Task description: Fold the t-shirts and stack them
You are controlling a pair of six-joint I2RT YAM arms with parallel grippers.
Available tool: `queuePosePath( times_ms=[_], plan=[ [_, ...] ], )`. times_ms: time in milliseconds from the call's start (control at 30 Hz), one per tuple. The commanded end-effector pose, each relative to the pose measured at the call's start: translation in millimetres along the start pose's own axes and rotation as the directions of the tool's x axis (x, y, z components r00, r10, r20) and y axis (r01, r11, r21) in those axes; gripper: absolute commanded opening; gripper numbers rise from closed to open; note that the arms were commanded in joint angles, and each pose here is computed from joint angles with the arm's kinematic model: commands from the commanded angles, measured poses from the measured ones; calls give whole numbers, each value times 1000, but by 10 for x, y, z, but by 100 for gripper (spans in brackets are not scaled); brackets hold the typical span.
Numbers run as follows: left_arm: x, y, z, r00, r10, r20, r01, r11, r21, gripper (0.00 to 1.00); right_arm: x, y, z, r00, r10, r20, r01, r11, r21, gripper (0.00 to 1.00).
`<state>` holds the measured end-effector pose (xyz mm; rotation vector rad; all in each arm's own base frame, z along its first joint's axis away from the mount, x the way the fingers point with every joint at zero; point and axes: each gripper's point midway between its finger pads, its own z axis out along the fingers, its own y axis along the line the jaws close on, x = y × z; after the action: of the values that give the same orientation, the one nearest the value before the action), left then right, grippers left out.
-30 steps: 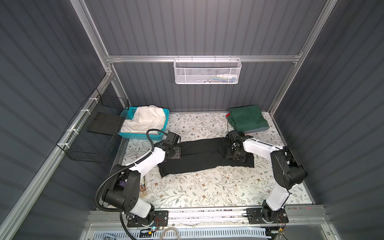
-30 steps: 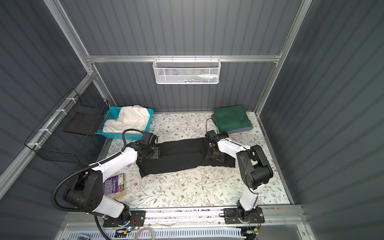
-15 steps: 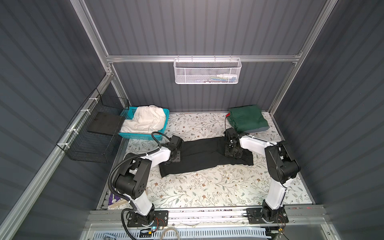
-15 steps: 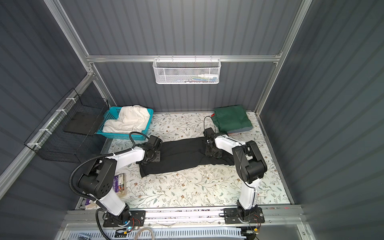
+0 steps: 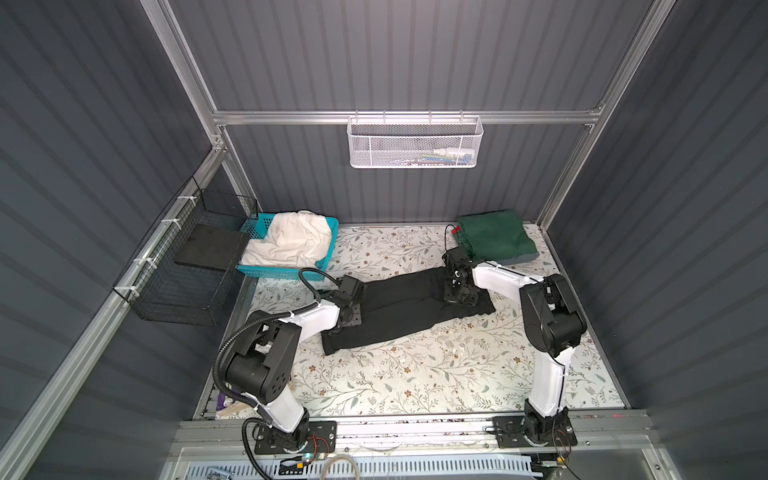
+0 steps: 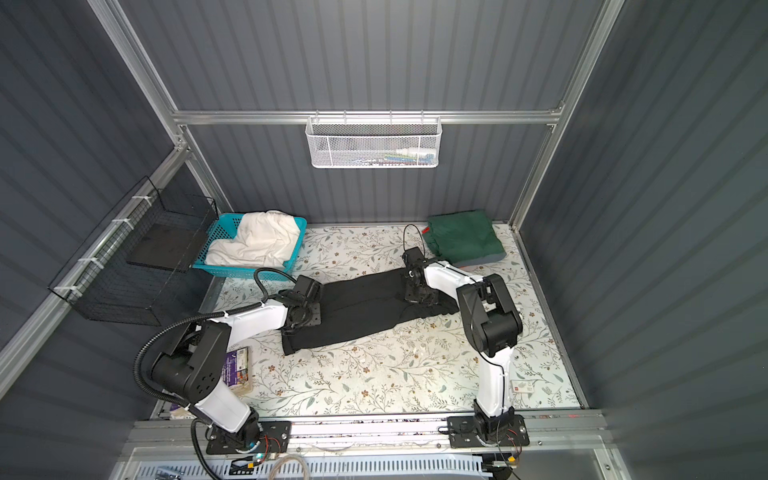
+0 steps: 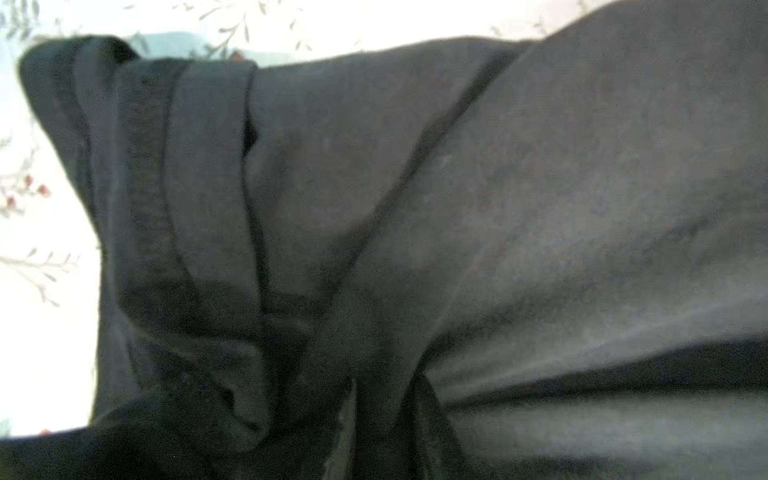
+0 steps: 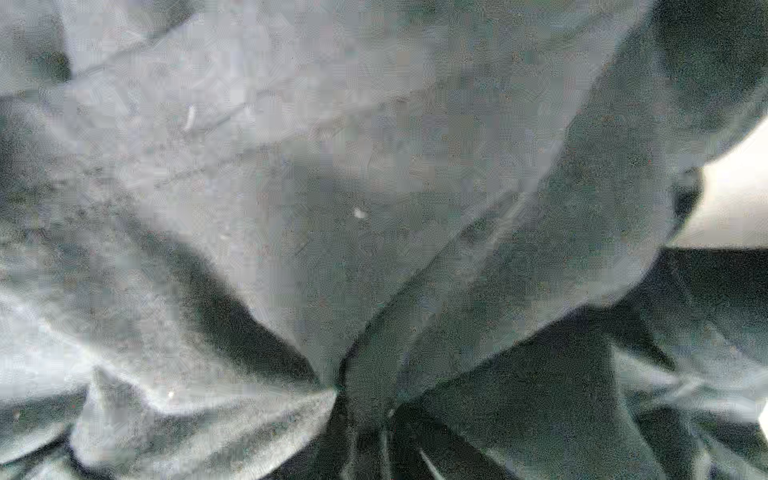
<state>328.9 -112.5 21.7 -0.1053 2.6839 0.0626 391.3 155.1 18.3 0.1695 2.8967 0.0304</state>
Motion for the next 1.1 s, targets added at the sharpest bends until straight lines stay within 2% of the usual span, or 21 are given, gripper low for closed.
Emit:
queuePosePath(
  times_ms=[0,167,233,267,400,633,800,900,1067],
  plan=[
    [599,239,23,981,24,-190,-42,995,-90,18,79,82,212,997,-58,-60,58,998,1,4],
    [820,168,9,974,26,-225,-49,994,-96,10,44,346,239,989,-134,-63,131,990,-47,3],
    [928,167,8,969,28,-246,-56,993,-107,1,35,462,248,986,-153,-65,148,986,-75,3],
    [972,175,-10,968,34,-249,-66,991,-119,0,21,516,254,985,-162,-67,155,984,-93,3],
    [1131,201,-112,966,28,-257,-64,989,-134,0,-149,710,241,977,-209,-45,203,972,-116,3],
    [1325,127,-290,964,-68,-256,47,995,-86,0,-427,974,275,970,-243,-26,236,960,-152,4],
    [1343,-59,-380,966,-96,-238,86,995,-54,1,-543,1103,296,954,-297,-37,287,943,-171,5],
    [1389,-208,-413,964,-97,-246,89,995,-44,6,-637,1152,310,941,-337,-25,328,930,-168,6],
    [1458,-465,-489,963,-98,-251,97,995,-15,8,-799,1177,354,938,-345,-13,337,924,-182,7]
  ],
)
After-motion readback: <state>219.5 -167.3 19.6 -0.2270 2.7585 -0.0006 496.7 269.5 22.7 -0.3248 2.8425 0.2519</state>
